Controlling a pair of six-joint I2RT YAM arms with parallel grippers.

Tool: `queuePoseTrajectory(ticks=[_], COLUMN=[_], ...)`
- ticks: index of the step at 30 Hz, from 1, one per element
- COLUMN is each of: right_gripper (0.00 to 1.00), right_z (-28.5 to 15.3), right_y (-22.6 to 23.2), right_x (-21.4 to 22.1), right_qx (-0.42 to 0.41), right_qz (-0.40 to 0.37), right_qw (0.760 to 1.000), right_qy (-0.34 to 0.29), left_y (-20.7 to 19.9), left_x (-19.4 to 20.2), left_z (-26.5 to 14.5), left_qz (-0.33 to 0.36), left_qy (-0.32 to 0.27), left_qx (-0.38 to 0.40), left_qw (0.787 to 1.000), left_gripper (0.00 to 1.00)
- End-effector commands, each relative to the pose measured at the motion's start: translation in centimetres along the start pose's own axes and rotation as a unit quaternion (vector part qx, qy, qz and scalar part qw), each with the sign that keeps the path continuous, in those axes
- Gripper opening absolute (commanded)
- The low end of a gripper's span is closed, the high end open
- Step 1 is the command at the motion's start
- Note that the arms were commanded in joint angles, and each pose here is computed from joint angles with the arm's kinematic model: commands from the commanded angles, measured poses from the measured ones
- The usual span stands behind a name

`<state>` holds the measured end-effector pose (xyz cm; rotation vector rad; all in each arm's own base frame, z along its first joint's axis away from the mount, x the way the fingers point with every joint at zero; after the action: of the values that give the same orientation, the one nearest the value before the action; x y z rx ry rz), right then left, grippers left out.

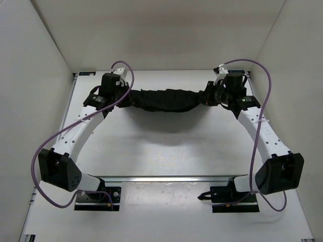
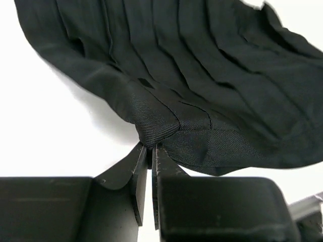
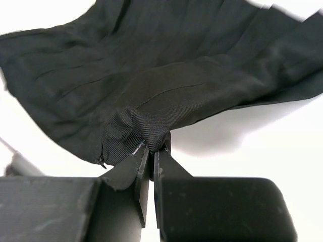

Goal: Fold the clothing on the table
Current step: Fold the skirt

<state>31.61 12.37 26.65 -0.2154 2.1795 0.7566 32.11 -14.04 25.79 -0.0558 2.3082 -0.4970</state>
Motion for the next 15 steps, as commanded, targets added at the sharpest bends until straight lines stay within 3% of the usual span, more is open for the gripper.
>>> queuePoseTrajectory(ticks=[1,5,10,15], right_gripper=[0.00,0.00,0.00,0.00], right_z=[-1.9,-3.2,-3.9,-7.1], right_y=[-0.5,-1.5,0.3,2.8], right_x=[-4.5,-2.8,6.4,11.7], right_qx=[0.063,0.089,0.080,0.027], right_qz=[-0.070,-0.053,-0.030,0.033], right_qw=[0.991,0.991,0.996,0.999], right_qy=[-0.093,-0.085,-0.011,0.013], left_y=[-1.2,-0.5,0.0,1.4], left_x=[-3.2,-0.7,6.8,12.3], left_z=[-1.8,-1.5,-3.8,-7.2], left_qz=[0.041,0.039,0.030,0.013], left_qy=[-0.087,-0.054,-0.002,0.063], left_qx=[0.000,-0.008,0.003,0.004], left_qw=[0.995,0.998,1.000,0.998], left_gripper=[0.00,0.00,0.00,0.00])
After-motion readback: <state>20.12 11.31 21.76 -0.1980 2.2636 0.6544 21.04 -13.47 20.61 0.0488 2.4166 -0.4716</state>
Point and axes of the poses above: each gripper's point midway between its finger pads, its own z axis out along the fingers, its own y axis along the line the jaws close on, x = y × z, the point moved 6 cm from there along -z, back along the fingers, and after that the axes turned 1 degree about -z, right-handed, at the moved point
